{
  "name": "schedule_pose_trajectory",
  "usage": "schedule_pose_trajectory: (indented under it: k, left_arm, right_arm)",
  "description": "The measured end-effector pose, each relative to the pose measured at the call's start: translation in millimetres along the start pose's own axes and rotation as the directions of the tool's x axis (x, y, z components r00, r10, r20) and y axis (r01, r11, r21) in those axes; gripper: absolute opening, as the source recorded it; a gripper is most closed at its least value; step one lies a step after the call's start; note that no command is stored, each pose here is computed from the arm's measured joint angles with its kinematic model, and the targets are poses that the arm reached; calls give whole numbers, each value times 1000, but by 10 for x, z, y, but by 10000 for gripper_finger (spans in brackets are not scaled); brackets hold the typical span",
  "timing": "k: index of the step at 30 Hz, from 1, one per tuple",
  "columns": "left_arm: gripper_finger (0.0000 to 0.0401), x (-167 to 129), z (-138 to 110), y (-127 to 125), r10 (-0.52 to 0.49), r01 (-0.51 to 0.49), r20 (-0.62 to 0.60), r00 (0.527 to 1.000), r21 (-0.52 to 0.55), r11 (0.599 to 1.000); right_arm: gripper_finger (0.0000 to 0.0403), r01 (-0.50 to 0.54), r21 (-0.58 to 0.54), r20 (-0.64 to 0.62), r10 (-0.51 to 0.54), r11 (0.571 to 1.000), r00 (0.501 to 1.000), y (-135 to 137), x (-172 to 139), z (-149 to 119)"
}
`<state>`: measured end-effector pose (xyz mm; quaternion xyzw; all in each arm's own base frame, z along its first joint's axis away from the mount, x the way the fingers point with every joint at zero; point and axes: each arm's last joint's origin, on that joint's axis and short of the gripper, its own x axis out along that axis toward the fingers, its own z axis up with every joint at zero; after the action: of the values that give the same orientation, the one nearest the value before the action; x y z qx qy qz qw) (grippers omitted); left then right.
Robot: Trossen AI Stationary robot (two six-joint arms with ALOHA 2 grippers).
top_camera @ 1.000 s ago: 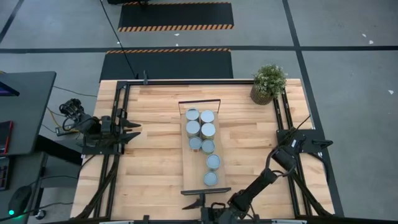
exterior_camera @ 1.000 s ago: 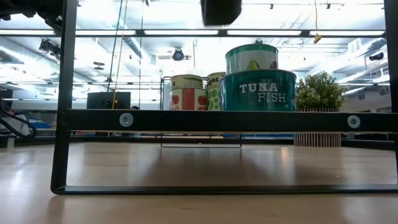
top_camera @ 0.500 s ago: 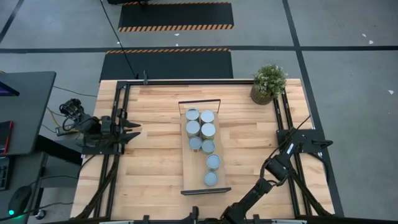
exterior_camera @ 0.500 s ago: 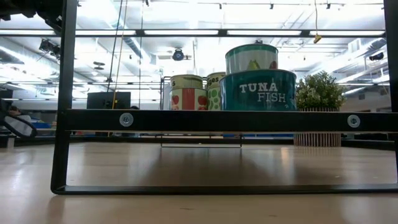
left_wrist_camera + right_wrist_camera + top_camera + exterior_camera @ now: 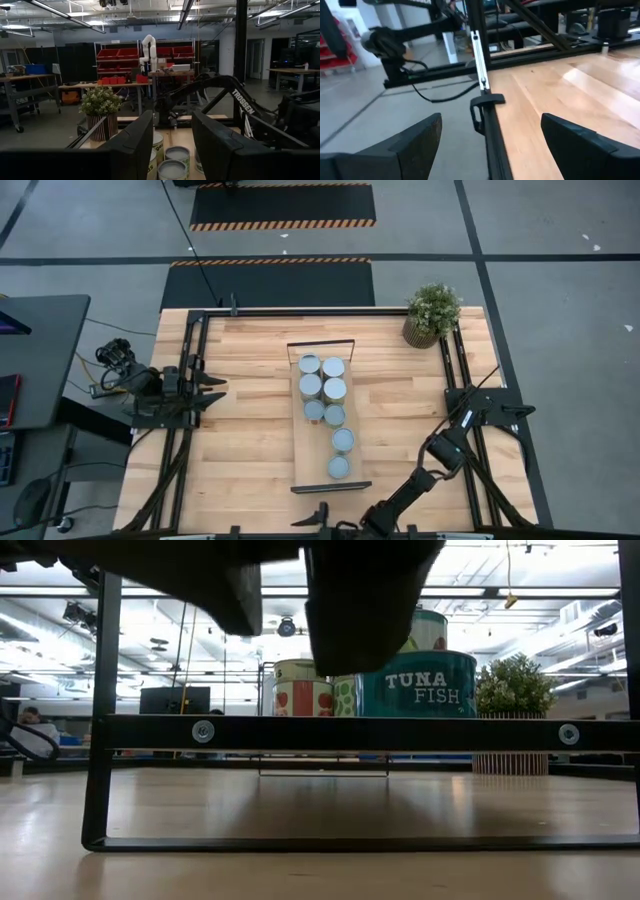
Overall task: Pick and place cans onto a shelf
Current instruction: Put the canned tuna on the shelf
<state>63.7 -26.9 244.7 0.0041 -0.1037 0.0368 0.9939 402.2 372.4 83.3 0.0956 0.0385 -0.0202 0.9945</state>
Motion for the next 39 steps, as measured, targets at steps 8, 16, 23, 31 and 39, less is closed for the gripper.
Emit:
schedule_pose_trajectory:
  k: [8, 16, 23, 31, 39]
  left_arm:
    - [142, 0, 0, 0, 0, 0, 0, 1000, 0, 1000]
    - [142, 0, 0, 0, 0, 0, 0, 1000, 0, 1000]
    - [142, 0, 0, 0, 0, 0, 0, 1000, 0, 1000]
    - [142, 0, 0, 0, 0, 0, 0, 1000, 0, 1000]
    - [142, 0, 0, 0, 0, 0, 0, 1000, 0, 1000]
  right_arm:
    - [348, 68, -87, 44, -64, 994, 997, -169, 128, 48]
    - [348, 220, -177, 83, -209, 959, 974, -247, 158, 75]
    - [348, 232, -196, 87, -219, 953, 972, -272, 180, 82]
    - [348, 205, -177, 51, -199, 963, 979, -436, 24, 221]
    - [348, 33, -64, -1, -33, 997, 999, -593, -169, 309]
